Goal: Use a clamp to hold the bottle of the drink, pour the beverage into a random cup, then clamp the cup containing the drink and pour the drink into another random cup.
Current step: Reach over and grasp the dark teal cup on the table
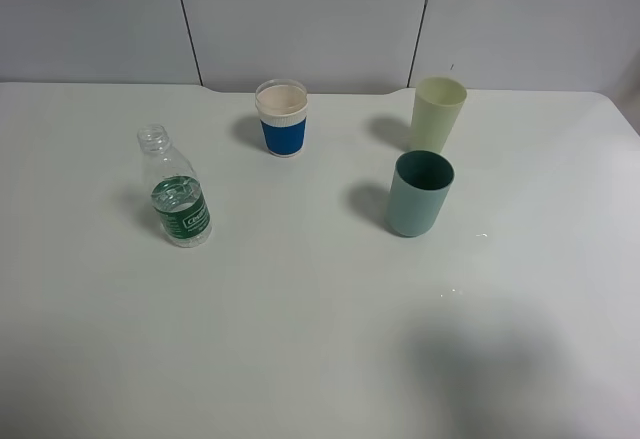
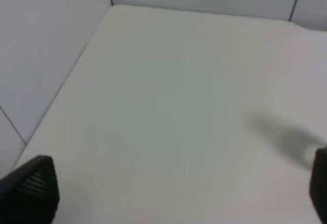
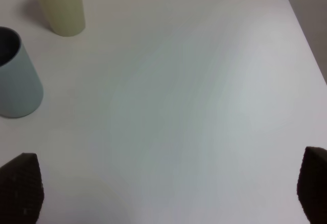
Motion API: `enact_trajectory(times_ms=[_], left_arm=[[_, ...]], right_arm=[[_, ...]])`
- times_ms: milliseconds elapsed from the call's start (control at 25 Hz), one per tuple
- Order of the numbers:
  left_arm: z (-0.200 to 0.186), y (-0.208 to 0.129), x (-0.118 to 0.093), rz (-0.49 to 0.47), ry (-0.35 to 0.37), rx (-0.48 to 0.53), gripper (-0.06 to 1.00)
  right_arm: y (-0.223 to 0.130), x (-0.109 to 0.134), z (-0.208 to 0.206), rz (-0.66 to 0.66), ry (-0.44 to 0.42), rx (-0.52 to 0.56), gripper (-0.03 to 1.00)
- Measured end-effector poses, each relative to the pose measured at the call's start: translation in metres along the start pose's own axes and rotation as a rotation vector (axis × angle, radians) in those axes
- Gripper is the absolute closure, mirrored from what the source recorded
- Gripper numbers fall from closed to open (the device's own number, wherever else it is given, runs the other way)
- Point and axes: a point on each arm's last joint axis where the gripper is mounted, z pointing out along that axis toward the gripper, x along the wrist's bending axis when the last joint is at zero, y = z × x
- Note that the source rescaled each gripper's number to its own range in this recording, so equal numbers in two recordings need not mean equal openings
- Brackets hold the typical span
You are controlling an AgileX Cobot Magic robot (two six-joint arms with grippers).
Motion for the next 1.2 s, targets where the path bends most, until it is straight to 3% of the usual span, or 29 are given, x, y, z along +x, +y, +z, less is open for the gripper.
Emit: enact_trajectory(times_ms=[320, 600, 1200], left_arm=[[-0.015, -0.02, 0.0, 0.014, -0.036, 0.064, -0.06], [0.007, -0.039, -0.005, 0.043, -0.061, 0.137, -0.06], [0.008, -0.039, -0.006, 0.053, -0.073, 0.126, -0.06]], right_arm=[[0.0, 0.0, 0.0, 0.0, 0.0, 0.0, -0.03], [0.0, 0.0, 0.0, 0.0, 0.0, 0.0, -0.03], [0.0, 0.0, 0.0, 0.0, 0.0, 0.0, -0.03]])
